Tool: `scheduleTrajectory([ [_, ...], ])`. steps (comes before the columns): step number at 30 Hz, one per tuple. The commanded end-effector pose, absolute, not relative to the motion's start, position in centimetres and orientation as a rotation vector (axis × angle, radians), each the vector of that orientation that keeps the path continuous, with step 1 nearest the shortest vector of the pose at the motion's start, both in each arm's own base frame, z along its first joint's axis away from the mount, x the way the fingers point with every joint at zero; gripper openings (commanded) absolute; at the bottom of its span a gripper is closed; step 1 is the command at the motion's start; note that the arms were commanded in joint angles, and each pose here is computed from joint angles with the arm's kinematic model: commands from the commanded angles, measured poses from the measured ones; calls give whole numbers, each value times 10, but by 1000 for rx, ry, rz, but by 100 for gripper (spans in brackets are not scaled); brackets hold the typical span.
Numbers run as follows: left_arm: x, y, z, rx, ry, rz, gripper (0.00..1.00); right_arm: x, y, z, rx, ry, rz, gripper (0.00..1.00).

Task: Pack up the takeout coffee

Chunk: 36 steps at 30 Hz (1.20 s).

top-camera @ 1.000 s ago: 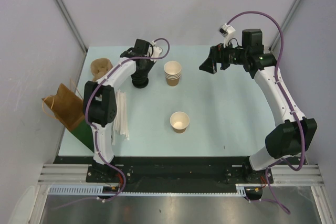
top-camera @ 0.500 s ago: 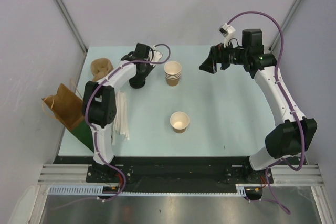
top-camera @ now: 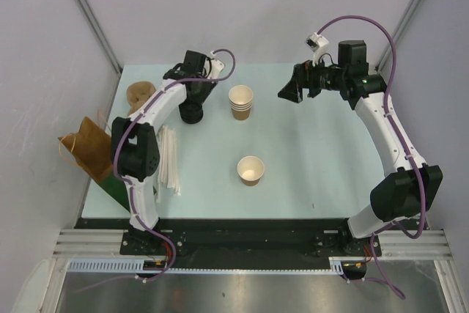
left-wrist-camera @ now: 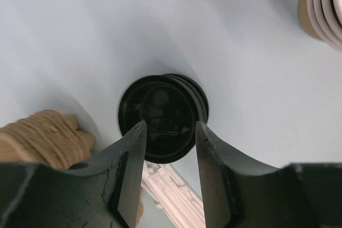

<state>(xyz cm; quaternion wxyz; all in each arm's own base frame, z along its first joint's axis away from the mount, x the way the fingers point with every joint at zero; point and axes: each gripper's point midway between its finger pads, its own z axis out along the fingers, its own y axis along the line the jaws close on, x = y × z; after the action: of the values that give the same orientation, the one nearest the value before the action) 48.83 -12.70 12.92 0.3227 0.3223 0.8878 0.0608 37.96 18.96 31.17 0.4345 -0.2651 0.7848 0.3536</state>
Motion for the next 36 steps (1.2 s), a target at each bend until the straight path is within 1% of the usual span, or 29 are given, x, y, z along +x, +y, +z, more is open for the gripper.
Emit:
scheduleTrajectory([
  [1,509,-118,182,700,2273,97,47,382,191,328,-671,1897,889,100],
  [6,519,-96,167,615,2358,63,43,381,190,327,-669,1901,889,100],
  [11,522,-85,144,596,2418,59,42,382,191,324,-667,1907,896,100],
  [21,525,-79,118,605,2470,35,40,384,191,321,-667,1913,900,100],
  [35,533,-76,108,607,2477,56,38,386,191,319,-665,1920,900,100],
  [36,533,-72,108,595,2481,90,37,385,191,318,-665,1923,901,100],
])
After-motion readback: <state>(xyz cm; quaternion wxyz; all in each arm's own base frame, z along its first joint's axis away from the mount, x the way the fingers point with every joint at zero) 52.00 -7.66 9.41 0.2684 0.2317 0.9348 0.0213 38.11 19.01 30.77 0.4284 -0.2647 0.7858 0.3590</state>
